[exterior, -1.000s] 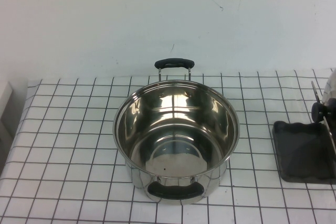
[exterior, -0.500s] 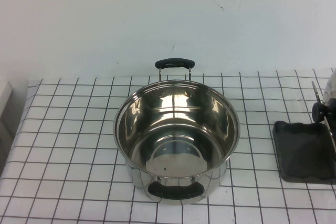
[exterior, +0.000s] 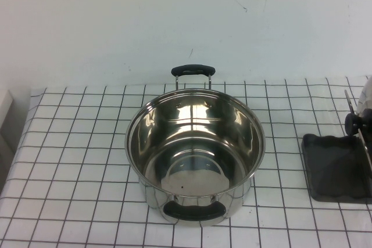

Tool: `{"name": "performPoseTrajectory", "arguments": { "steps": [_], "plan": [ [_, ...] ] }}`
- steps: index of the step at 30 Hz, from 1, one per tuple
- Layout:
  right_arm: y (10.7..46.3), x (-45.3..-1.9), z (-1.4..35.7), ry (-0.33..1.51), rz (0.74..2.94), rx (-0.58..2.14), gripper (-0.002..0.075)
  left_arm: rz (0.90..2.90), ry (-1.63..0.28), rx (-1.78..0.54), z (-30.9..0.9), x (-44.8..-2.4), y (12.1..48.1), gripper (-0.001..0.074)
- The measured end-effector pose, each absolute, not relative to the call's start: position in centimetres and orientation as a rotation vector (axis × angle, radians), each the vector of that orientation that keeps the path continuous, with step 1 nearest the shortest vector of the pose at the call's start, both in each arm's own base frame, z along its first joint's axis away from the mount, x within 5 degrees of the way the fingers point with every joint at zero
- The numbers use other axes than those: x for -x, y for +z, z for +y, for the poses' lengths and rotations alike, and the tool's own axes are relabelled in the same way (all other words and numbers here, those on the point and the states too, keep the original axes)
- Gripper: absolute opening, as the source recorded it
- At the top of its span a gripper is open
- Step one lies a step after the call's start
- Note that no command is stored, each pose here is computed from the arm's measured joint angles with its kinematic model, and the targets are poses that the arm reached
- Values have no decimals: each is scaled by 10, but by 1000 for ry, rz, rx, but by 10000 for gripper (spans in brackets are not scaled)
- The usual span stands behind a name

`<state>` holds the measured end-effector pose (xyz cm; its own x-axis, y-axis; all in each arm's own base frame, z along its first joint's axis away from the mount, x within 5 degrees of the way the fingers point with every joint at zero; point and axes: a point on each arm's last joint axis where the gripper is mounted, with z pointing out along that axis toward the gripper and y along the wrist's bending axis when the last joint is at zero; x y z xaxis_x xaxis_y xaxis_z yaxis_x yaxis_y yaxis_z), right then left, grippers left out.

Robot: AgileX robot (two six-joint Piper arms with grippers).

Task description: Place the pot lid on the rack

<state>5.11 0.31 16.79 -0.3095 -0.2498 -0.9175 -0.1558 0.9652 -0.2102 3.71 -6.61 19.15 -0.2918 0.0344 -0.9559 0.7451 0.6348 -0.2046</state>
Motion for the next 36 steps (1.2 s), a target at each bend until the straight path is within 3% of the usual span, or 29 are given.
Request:
{"name": "performPoseTrajectory", "arguments": {
  "steps": [15, 36],
  "plan": [
    [168, -51, -6, -204, 1918, 112, -1, 1746, -800, -632, -66, -37, 192, -1],
    [168, -51, -4, -134, 1918, 41, -1, 1744, -798, -634, -66, -37, 192, -1]
  ]
}}
